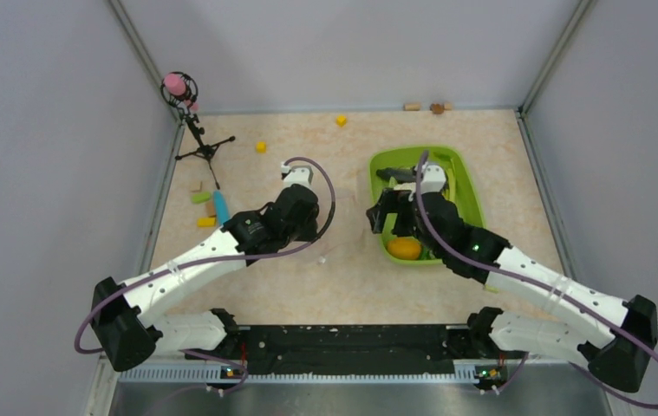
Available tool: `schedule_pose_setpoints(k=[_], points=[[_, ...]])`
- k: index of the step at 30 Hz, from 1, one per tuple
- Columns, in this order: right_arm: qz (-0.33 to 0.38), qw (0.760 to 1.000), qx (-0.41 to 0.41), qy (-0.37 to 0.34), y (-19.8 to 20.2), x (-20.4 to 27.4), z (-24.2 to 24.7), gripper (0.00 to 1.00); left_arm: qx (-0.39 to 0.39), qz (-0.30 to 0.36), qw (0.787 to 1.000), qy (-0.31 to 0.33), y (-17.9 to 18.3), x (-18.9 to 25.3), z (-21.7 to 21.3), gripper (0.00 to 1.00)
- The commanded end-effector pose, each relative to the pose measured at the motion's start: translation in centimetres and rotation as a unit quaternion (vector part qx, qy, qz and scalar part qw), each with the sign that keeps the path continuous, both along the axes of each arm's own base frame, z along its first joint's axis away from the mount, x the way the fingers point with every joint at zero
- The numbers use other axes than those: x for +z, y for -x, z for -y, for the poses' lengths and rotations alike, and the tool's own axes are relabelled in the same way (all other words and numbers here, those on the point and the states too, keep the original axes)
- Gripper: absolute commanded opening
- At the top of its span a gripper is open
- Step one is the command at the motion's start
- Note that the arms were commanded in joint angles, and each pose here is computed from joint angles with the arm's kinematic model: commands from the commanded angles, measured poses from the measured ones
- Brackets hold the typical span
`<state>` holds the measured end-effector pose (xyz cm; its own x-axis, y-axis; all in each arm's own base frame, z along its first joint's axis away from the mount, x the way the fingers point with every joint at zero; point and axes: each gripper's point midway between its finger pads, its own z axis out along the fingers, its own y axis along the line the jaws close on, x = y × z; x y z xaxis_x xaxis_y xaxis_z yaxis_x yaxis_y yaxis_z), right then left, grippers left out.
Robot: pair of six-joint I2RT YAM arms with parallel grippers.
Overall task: Place the food in the zip-top bag and seal the zipper
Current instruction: Pick up the fake fruit from the bin.
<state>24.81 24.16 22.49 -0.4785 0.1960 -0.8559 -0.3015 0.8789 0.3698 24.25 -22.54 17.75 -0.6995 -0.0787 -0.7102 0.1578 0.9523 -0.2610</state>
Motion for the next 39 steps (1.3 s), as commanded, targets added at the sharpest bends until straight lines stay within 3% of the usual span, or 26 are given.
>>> schedule_pose_setpoints(k=[1, 5, 11, 18, 24, 29, 33, 36, 39], points=[[-0.086, 0.991, -0.100, 0.034, 0.8, -2.8, 6.7, 0.99, 0.008, 0.018, 1.000, 0.001, -0.8, 0.4, 0.0, 0.00], [-0.157, 0.981, -0.112, 0.038, 1.4, -5.3, 8.9, 0.99, 0.002, 0.018, 1.000, 0.002, -0.8, 0.3, 0.2, 0.00], [-0.209, 0.969, -0.117, 0.067, 0.9, -7.5, 9.2, 0.99, -0.001, 0.012, 1.000, -0.006, -0.9, -0.2, 0.3, 0.00], [-0.274, 0.949, -0.011, 0.156, 1.0, -11.8, 8.0, 0.99, 0.000, 0.012, 1.000, -0.015, -1.1, -0.5, 0.2, 0.00], [-0.218, 0.945, 0.073, 0.233, -0.6, -13.5, 8.3, 0.99, -0.002, 0.008, 1.000, -0.021, -1.1, -0.7, 0.3, 0.00], [-0.225, 0.934, 0.089, 0.264, -1.1, -15.1, 9.0, 0.99, 0.005, 0.013, 1.000, -0.026, -1.3, -0.7, -0.1, 0.00], [-0.229, 0.927, 0.154, 0.255, -0.4, -16.4, 7.4, 0.99, 0.003, 0.009, 1.000, -0.030, -1.4, -0.9, -0.1, 0.00], [-0.235, 0.920, 0.144, 0.278, -1.4, -17.4, 7.8, 0.99, 0.006, 0.009, 0.999, -0.031, -1.5, -1.0, -0.1, 0.00], [-0.227, 0.919, 0.077, 0.314, -3.7, -17.5, 9.3, 0.99, 0.007, 0.009, 0.999, -0.033, -1.6, -1.1, -0.2, 0.00]])
